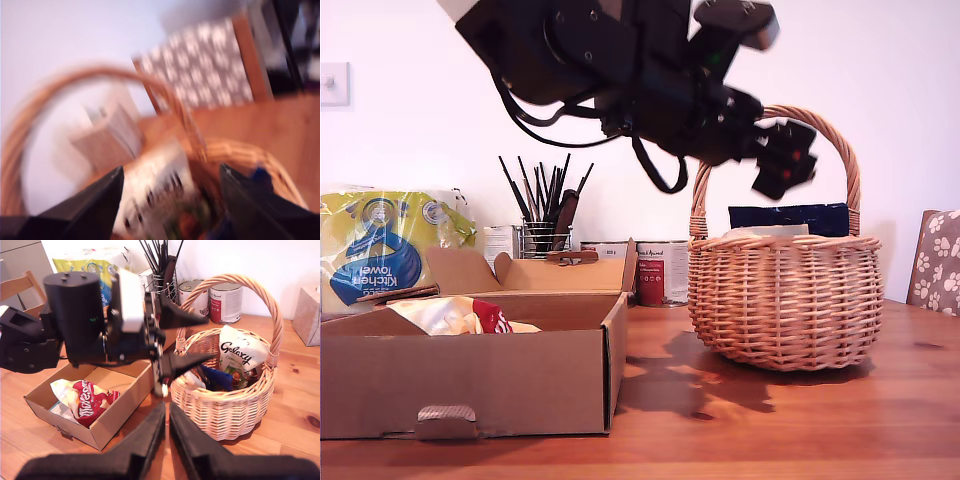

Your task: Move the bags of Easter eggs from the cardboard box on the left into the woven basket on the right side.

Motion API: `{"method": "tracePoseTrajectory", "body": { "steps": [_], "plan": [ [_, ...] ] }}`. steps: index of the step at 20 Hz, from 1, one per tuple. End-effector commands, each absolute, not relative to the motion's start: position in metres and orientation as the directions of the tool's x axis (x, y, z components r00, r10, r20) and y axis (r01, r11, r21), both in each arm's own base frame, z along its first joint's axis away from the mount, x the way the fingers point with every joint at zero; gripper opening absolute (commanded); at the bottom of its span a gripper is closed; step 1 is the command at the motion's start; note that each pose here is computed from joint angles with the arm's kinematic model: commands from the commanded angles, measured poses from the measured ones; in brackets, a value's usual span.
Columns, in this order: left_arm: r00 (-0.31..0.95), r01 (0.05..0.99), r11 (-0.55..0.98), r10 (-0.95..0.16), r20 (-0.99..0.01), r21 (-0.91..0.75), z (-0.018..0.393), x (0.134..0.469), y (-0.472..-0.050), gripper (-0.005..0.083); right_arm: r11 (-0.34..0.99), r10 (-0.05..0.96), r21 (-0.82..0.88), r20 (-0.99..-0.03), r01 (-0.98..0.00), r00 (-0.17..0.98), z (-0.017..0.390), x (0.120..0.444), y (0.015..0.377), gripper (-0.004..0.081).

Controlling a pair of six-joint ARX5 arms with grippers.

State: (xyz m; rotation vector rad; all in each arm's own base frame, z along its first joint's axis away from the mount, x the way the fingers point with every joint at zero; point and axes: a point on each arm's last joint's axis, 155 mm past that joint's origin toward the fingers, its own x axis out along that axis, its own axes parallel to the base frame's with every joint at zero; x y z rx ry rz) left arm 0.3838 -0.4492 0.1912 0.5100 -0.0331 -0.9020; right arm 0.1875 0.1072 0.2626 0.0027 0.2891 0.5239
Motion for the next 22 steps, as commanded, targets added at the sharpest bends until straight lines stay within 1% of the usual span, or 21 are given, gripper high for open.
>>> {"method": "tracePoseTrajectory", "body": {
  "steps": [1, 3, 4, 6, 7, 10, 12, 15, 18, 20, 22],
  "plan": [
    [0.632, 0.730, 0.517, -0.760, -0.153, 0.447, 0.230, 0.374, -0.440, 0.0516, 0.866, 0.493, 0.072, -0.285, -0.494, 0.822, 0.255, 0.189, 0.108, -0.0010],
    [0.629, 0.745, 0.508, -0.751, -0.201, 0.432, 0.242, 0.364, -0.427, 0.0393, 0.867, 0.489, 0.062, -0.291, -0.494, 0.822, 0.253, 0.191, 0.108, -0.0010],
    [0.629, 0.754, 0.510, -0.744, -0.227, 0.415, 0.248, 0.359, -0.419, 0.0284, 0.867, 0.487, 0.052, -0.298, -0.495, 0.821, 0.252, 0.192, 0.108, -0.0010],
    [0.616, 0.773, 0.493, -0.732, -0.291, 0.399, 0.255, 0.345, -0.401, 0.0022, 0.866, 0.483, 0.037, -0.320, -0.499, 0.815, 0.247, 0.195, 0.110, -0.0011],
    [0.608, 0.787, 0.491, -0.722, -0.330, 0.375, 0.256, 0.338, -0.391, -0.0020, 0.865, 0.480, 0.028, -0.341, -0.502, 0.808, 0.243, 0.198, 0.111, -0.0010],
    [0.592, 0.804, 0.536, -0.684, -0.427, 0.256, 0.252, 0.326, -0.359, -0.0020, 0.860, 0.472, 0.014, -0.400, -0.509, 0.786, 0.229, 0.209, 0.116, -0.0011],
    [0.585, 0.804, 0.554, -0.672, -0.455, 0.215, 0.249, 0.319, -0.342, -0.0020, 0.856, 0.477, 0.019, -0.410, -0.516, 0.777, 0.227, 0.216, 0.122, -0.0010],
    [0.590, 0.796, 0.570, -0.651, -0.478, 0.205, 0.233, 0.307, -0.314, -0.0020, 0.817, 0.543, 0.034, -0.384, -0.576, 0.747, 0.233, 0.222, 0.139, -0.0010],
    [0.589, 0.788, 0.586, -0.625, -0.513, 0.191, 0.206, 0.296, -0.281, -0.0020, 0.788, 0.578, 0.043, -0.395, -0.614, 0.714, 0.230, 0.224, 0.149, -0.0011],
    [0.550, 0.813, 0.552, -0.627, -0.551, 0.184, 0.190, 0.286, -0.261, -0.0020, 0.773, 0.596, 0.056, -0.404, -0.632, 0.694, 0.226, 0.226, 0.155, -0.0010],
    [0.520, 0.825, 0.535, -0.597, -0.611, 0.179, 0.175, 0.282, -0.243, -0.0019, 0.767, 0.604, 0.059, -0.403, -0.639, 0.687, 0.226, 0.227, 0.158, -0.0010]
  ]
}}
